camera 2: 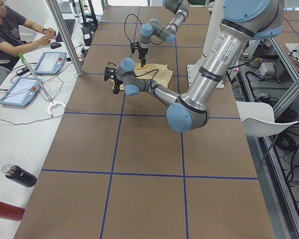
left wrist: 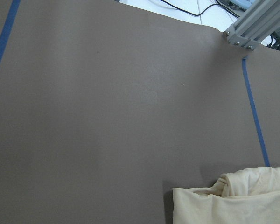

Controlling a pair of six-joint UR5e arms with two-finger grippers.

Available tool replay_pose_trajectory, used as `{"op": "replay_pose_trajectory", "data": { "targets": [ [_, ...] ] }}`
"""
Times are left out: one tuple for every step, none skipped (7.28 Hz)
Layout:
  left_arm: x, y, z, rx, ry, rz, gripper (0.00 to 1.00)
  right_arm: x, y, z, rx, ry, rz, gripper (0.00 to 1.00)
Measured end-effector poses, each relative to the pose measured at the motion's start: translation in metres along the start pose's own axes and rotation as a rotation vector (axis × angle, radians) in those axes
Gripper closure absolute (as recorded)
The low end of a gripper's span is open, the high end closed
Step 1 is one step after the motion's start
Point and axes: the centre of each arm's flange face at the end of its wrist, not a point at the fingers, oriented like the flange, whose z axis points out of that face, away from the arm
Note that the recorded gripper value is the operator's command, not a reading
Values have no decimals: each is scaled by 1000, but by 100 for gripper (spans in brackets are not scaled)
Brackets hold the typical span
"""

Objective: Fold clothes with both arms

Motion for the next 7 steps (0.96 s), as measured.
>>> {"op": "replay_pose_trajectory", "data": {
  "targets": [
    [0,0,0,0,0,1,0,1,-1,7,-6,9,-8,0],
    [0,0,0,0,0,1,0,2,-1,11,-11,16,-11,0],
    [0,0,0,0,0,1,0,4,0,14,-15,21,-13,0],
    [0,0,0,1,1,1,0,5,0,16,-18,24,-17,0],
    [1,0,0,1,1,1,0,8,-1,17,-18,27,-19,0],
    [1,0,-1,1,2,1,0,12,-4,17,-18,31,-18,0],
    [2,-1,-1,1,3,1,0,17,-6,17,-20,36,-13,0]
  ]
}}
